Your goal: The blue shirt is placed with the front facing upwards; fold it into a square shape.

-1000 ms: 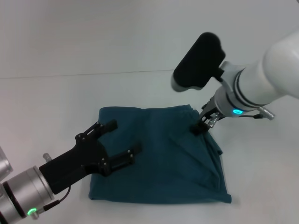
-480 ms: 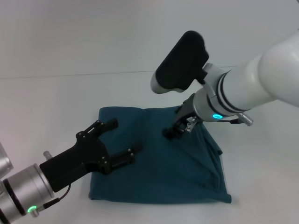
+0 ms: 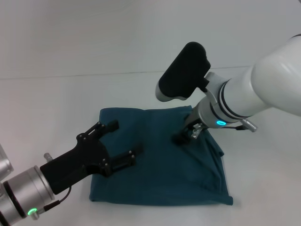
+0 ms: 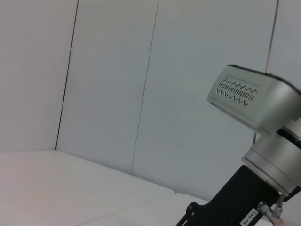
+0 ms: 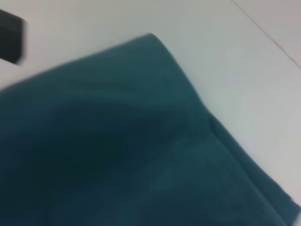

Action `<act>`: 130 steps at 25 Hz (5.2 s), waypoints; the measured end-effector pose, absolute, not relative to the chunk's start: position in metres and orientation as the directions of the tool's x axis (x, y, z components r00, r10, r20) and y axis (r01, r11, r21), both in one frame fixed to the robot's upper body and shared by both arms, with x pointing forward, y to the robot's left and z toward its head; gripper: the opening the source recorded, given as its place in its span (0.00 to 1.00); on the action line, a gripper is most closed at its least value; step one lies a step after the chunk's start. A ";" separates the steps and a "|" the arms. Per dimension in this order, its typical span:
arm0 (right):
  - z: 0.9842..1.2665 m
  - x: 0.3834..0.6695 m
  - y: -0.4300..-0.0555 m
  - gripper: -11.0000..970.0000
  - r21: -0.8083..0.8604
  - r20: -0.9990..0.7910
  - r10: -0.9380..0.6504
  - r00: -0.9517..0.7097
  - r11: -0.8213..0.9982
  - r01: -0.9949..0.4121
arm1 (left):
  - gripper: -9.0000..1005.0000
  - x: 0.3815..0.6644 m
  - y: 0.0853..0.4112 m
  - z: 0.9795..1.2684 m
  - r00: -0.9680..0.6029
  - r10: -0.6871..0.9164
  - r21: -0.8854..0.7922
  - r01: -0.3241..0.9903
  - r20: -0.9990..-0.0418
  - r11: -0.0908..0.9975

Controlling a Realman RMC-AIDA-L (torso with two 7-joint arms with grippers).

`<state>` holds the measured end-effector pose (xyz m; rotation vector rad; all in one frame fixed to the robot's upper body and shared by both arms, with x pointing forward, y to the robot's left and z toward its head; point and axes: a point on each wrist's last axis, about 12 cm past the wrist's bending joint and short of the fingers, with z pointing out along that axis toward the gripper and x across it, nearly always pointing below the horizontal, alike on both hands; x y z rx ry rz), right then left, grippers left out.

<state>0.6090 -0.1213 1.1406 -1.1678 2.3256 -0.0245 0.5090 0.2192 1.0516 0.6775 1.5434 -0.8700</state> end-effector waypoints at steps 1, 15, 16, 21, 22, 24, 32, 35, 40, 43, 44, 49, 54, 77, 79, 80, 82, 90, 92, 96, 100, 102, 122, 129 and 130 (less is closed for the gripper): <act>1.141 0.610 -0.124 0.69 -0.256 -0.446 -0.749 -0.490 0.631 -0.732 | 0.93 0.509 0.219 1.052 -0.151 -0.052 -0.154 0.819 -0.987 0.553; 1.152 0.612 -0.168 0.69 -0.273 -0.477 -0.655 -0.587 0.745 -0.609 | 0.93 0.509 0.219 1.052 -0.149 -0.051 -0.152 0.824 -0.988 0.546; 1.154 0.612 -0.169 0.69 -0.266 -0.487 -0.647 -0.588 0.750 -0.605 | 0.93 0.509 0.219 1.052 -0.148 -0.051 -0.152 0.824 -0.988 0.546; 1.164 0.603 -0.158 0.69 -0.212 -0.535 -0.627 -0.566 0.748 -0.629 | 0.93 0.509 0.218 1.053 -0.145 -0.051 -0.149 0.826 -0.988 0.543; 1.163 0.601 -0.155 0.69 -0.205 -0.535 -0.631 -0.562 0.743 -0.638 | 0.93 0.509 0.218 1.053 -0.144 -0.051 -0.149 0.827 -0.988 0.542; 1.162 0.599 -0.146 0.69 -0.202 -0.536 -0.644 -0.546 0.725 -0.658 | 0.93 0.510 0.218 1.054 -0.143 -0.050 -0.148 0.827 -0.988 0.542; 1.152 0.599 -0.129 0.69 -0.213 -0.513 -0.679 -0.524 0.693 -0.689 | 0.92 0.509 0.218 1.053 -0.145 -0.050 -0.149 0.827 -0.988 0.541; 1.145 0.600 -0.127 0.69 -0.213 -0.502 -0.686 -0.528 0.689 -0.693 | 0.92 0.509 0.218 1.053 -0.146 -0.051 -0.150 0.827 -0.988 0.542; 1.140 0.601 -0.124 0.69 -0.213 -0.494 -0.689 -0.531 0.688 -0.694 | 0.92 0.510 0.218 1.053 -0.146 -0.051 -0.150 0.827 -0.988 0.543; 1.138 0.601 -0.122 0.69 -0.216 -0.489 -0.695 -0.527 0.682 -0.698 | 0.92 0.510 0.218 1.054 -0.144 -0.051 -0.148 0.828 -0.988 0.541; 1.137 0.601 -0.122 0.69 -0.216 -0.485 -0.695 -0.531 0.683 -0.697 | 0.92 0.511 0.217 1.054 -0.144 -0.050 -0.148 0.828 -0.988 0.541; 1.133 0.605 -0.127 0.69 -0.245 -0.463 -0.695 -0.550 0.697 -0.674 | 0.92 0.511 0.217 1.054 -0.143 -0.050 -0.147 0.829 -0.988 0.540; 1.132 0.606 -0.136 0.69 -0.272 -0.446 -0.684 -0.577 0.718 -0.641 | 0.92 0.511 0.217 1.054 -0.144 -0.048 -0.147 0.826 -0.988 0.544; 1.154 0.613 -0.198 0.69 -0.230 -0.544 -0.494 -0.678 0.865 -0.446 | 0.92 0.512 0.218 1.056 -0.136 -0.048 -0.141 0.830 -0.989 0.540; 1.159 0.614 -0.203 0.69 -0.225 -0.563 -0.475 -0.677 0.876 -0.427 | 0.92 0.512 0.218 1.056 -0.135 -0.047 -0.139 0.830 -0.990 0.540; 1.161 0.614 -0.207 0.69 -0.222 -0.569 -0.465 -0.678 0.881 -0.418 | 0.92 0.512 0.218 1.056 -0.135 -0.047 -0.139 0.830 -0.990 0.540; 1.163 0.614 -0.213 0.69 -0.219 -0.574 -0.452 -0.682 0.888 -0.404 | 0.92 0.512 0.219 1.056 -0.135 -0.047 -0.139 0.830 -0.990 0.540; 1.178 0.603 -0.244 0.70 -0.102 -0.715 -0.355 -0.602 0.905 -0.413 | 0.92 0.525 0.231 1.066 -0.102 0.012 -0.080 0.846 -0.995 0.528; 1.183 0.595 -0.255 0.70 -0.008 -0.784 -0.294 -0.547 0.886 -0.464 | 0.92 0.531 0.234 1.071 -0.102 0.045 -0.065 0.860 -0.994 0.507; 1.179 0.576 -0.285 0.70 0.162 -0.901 -0.119 -0.418 0.800 -0.577 | 0.92 0.543 0.237 1.083 -0.111 0.092 -0.055 0.881 -0.990 0.470; 1.154 0.550 -0.314 0.70 0.182 -0.961 -0.031 -0.276 0.680 -0.711 | 0.92 0.551 0.233 1.088 -0.120 0.110 -0.059 0.891 -0.987 0.449; 1.139 0.534 -0.323 0.70 0.151 -0.977 -0.022 -0.214 0.637 -0.756 | 0.91 0.554 0.229 1.089 -0.137 0.125 -0.069 0.898 -0.983 0.435; 1.113 0.525 -0.299 0.97 0.124 -0.826 -0.424 -0.371 0.505 -0.854 | 0.91 0.568 0.207 1.087 -0.338 0.363 -0.203 0.910 -0.869 0.361; 1.114 0.529 -0.291 0.96 0.112 -0.819 -0.450 -0.356 0.484 -0.868 | 0.91 0.568 0.206 1.087 -0.334 0.370 -0.198 0.913 -0.867 0.358; 1.114 0.530 -0.291 0.96 0.112 -0.819 -0.452 -0.355 0.481 -0.870 | 0.91 0.568 0.206 1.087 -0.335 0.368 -0.198 0.911 -0.868 0.361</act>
